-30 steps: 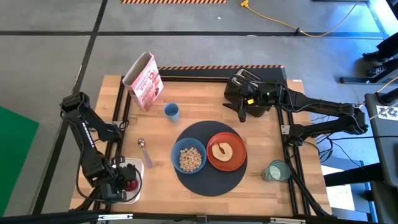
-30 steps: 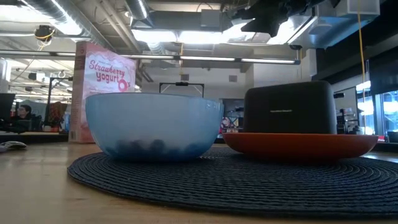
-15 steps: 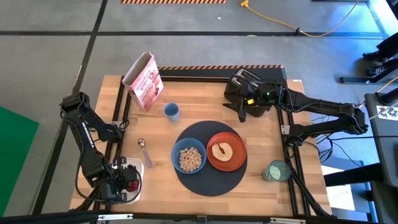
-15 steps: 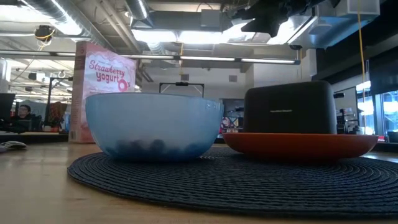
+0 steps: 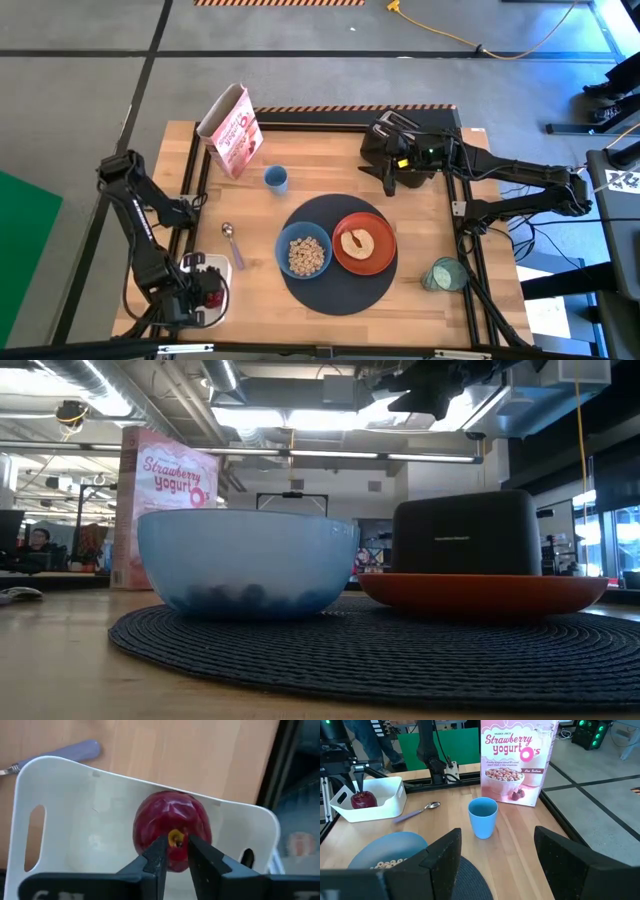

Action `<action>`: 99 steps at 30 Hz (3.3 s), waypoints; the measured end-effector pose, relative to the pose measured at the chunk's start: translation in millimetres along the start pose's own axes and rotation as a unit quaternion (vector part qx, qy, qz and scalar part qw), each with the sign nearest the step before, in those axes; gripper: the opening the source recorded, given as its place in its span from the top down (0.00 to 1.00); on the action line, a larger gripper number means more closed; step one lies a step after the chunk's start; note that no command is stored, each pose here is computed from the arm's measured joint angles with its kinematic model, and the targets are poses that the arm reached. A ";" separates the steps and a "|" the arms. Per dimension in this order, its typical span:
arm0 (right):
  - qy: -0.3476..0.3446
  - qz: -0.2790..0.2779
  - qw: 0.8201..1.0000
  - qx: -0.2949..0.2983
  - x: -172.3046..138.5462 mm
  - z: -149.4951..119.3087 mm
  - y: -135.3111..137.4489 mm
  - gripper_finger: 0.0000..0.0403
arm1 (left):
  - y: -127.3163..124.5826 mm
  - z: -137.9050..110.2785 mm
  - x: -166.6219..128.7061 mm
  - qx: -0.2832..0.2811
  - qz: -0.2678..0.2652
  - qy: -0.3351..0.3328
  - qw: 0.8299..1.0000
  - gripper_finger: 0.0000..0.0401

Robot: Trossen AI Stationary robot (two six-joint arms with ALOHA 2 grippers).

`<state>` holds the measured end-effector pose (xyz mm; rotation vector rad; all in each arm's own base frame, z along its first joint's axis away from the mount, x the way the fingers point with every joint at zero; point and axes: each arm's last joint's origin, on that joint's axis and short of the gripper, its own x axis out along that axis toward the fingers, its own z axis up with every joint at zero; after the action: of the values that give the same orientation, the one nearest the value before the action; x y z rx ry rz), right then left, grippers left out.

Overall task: Arrange a breakfast setting
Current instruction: Put the apple on the orange plate

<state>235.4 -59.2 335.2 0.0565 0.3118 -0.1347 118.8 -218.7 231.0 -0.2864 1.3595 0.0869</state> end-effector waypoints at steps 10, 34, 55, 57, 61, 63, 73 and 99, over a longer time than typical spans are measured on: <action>-0.001 0.000 1.000 0.000 0.0 0.1 0.0 0.41 | -6.6 -1.4 12.8 0.039 0.009 0.024 0.999 0.90; 0.027 0.021 0.999 -0.008 27.9 -10.5 9.3 0.41 | 7.1 25.8 -55.8 0.026 0.126 -0.016 0.992 0.99; 0.027 0.077 0.983 -0.165 57.6 -30.9 103.6 0.40 | 67.3 197.1 -109.6 0.039 0.165 -0.306 0.937 0.98; 0.024 0.060 0.983 -0.172 56.8 -29.9 102.4 0.36 | 78.0 210.3 -111.8 0.053 0.155 -0.312 0.936 0.98; 0.011 0.041 0.984 -0.171 56.2 -26.4 100.8 0.21 | 99.2 232.7 -111.2 0.064 0.152 -0.318 0.933 0.98; 0.008 0.020 0.985 -0.170 56.7 -25.7 99.8 0.11 | 106.7 242.1 -109.2 0.069 0.155 -0.323 0.931 0.98; -0.023 -0.041 0.984 -0.174 60.3 -20.0 97.3 0.14 | 129.3 284.4 -94.4 0.077 0.124 -0.364 0.920 0.98; 0.013 -0.031 0.989 -0.145 78.6 -28.8 65.4 0.11 | 146.1 298.5 -89.6 0.052 0.120 -0.376 0.917 0.98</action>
<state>310.0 -1.9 285.8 -0.2400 0.3576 -0.1495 350.4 6.5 349.8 0.0189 0.6187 0.2971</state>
